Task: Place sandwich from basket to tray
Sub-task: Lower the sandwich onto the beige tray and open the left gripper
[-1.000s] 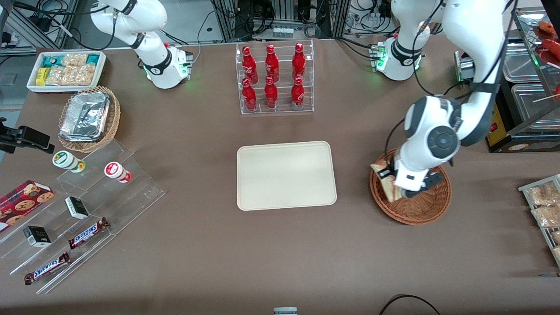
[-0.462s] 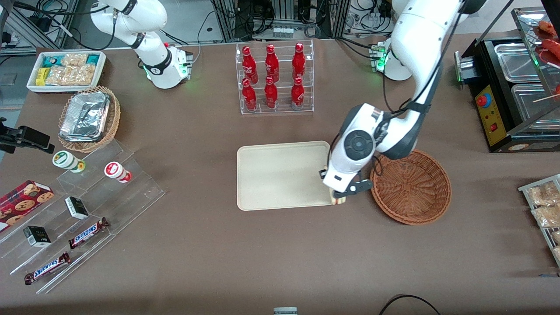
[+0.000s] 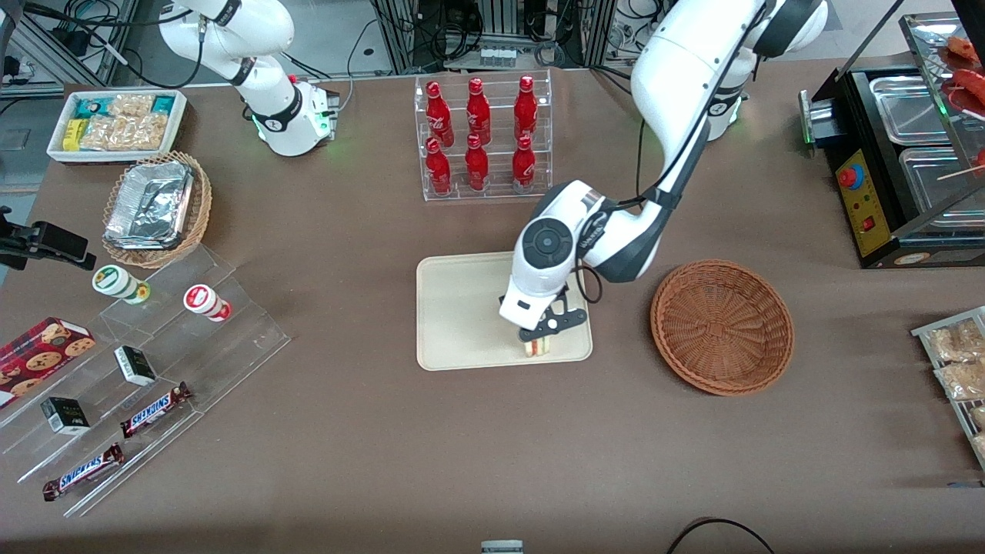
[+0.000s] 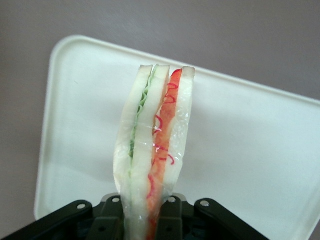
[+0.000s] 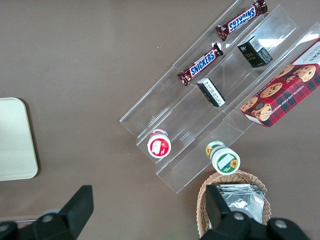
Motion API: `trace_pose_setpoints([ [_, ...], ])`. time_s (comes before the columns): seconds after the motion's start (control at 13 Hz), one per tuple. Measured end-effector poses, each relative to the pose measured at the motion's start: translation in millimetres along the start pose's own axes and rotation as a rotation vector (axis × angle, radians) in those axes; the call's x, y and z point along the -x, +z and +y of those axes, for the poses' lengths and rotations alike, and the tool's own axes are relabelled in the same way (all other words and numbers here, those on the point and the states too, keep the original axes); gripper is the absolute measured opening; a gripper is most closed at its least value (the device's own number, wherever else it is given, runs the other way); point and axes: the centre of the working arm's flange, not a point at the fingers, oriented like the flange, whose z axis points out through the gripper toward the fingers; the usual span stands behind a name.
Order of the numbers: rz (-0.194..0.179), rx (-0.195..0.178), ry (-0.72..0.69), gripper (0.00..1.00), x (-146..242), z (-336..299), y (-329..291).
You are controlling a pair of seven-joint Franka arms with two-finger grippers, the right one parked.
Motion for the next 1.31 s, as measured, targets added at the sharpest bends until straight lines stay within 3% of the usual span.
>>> trace_pose_setpoints([
  [0.46, -0.02, -0.012, -0.003, 0.19, 41, 32, 26],
  [1.0, -0.022, -0.023, -0.015, 0.19, 37, 36, 42],
  [1.31, -0.013, -0.008, -0.016, 0.58, 34, 40, 35],
])
